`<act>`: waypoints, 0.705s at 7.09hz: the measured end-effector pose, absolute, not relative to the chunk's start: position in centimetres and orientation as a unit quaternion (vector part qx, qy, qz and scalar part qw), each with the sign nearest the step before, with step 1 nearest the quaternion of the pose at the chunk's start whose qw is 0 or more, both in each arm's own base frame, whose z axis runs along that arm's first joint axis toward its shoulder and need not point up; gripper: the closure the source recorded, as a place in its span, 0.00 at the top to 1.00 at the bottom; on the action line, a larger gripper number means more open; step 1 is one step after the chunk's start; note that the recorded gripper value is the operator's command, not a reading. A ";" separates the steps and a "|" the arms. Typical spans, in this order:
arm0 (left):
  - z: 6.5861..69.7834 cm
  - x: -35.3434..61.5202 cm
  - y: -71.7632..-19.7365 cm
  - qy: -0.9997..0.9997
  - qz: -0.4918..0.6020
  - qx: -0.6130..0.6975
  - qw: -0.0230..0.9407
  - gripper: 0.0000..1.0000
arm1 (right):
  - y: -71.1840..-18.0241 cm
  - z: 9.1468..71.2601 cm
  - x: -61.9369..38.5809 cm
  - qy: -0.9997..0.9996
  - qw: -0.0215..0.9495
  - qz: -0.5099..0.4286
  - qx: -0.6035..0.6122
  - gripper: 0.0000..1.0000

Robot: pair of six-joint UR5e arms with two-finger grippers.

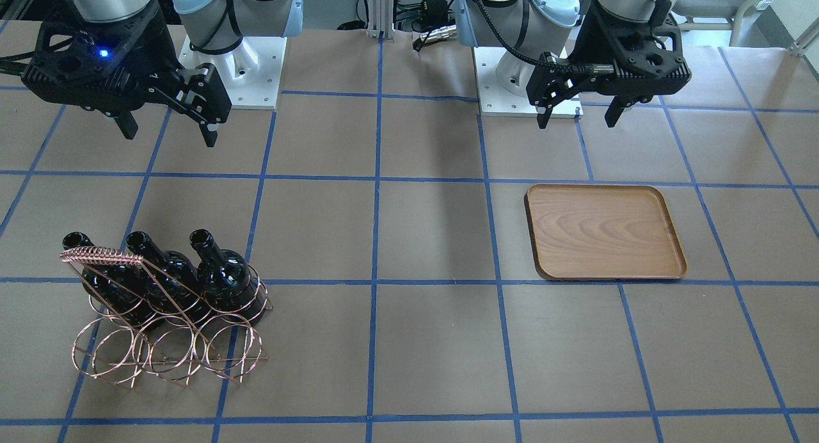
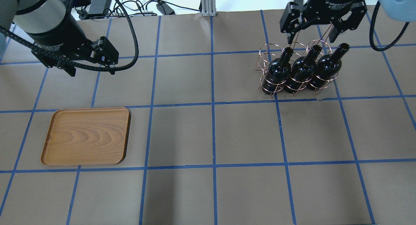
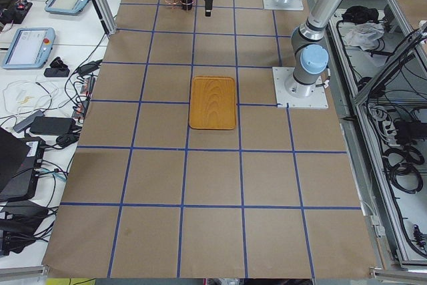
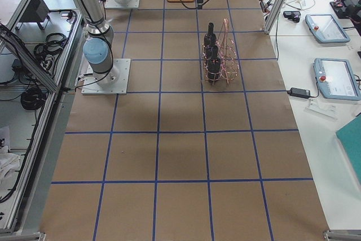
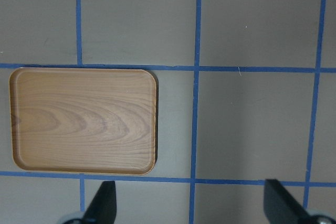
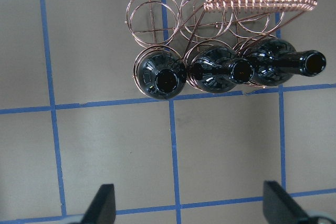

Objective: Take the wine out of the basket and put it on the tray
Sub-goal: 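Lower the right gripper over the middle dark bottle in the copper rack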

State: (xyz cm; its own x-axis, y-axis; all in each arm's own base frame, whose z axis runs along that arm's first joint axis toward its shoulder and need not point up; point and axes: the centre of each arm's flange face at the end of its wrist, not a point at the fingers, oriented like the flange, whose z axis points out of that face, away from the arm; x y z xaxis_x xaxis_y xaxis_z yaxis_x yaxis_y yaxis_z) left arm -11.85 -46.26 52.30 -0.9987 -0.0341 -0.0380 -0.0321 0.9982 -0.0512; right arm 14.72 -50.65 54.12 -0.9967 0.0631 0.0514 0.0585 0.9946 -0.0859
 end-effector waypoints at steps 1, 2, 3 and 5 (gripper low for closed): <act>52.3 -11.9 -46.3 0.999 -0.026 -0.016 0.018 1.00 | -50.7 54.1 14.7 -0.998 0.027 0.042 -0.029 1.00; 52.3 -12.0 -46.3 0.999 -0.025 -0.017 0.018 1.00 | -50.7 54.1 14.7 -0.998 0.027 0.042 -0.027 1.00; 52.2 -12.0 -46.3 0.999 -0.025 -0.018 0.018 1.00 | -50.7 54.1 14.7 -0.998 0.028 0.042 -0.026 1.00; 52.1 -12.0 -46.4 0.999 -0.024 -0.020 0.019 1.00 | -50.7 54.1 14.6 -0.998 0.029 0.041 -0.026 1.00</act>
State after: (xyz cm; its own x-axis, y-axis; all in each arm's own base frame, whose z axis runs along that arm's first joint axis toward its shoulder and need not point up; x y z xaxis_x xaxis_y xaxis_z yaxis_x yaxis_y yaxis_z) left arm -11.95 -46.42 52.10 -0.9985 -0.0418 -0.0364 -0.0400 0.9980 -0.0493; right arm 14.59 -50.69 54.08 -0.9969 0.0541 0.0567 0.0492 0.9952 -0.0843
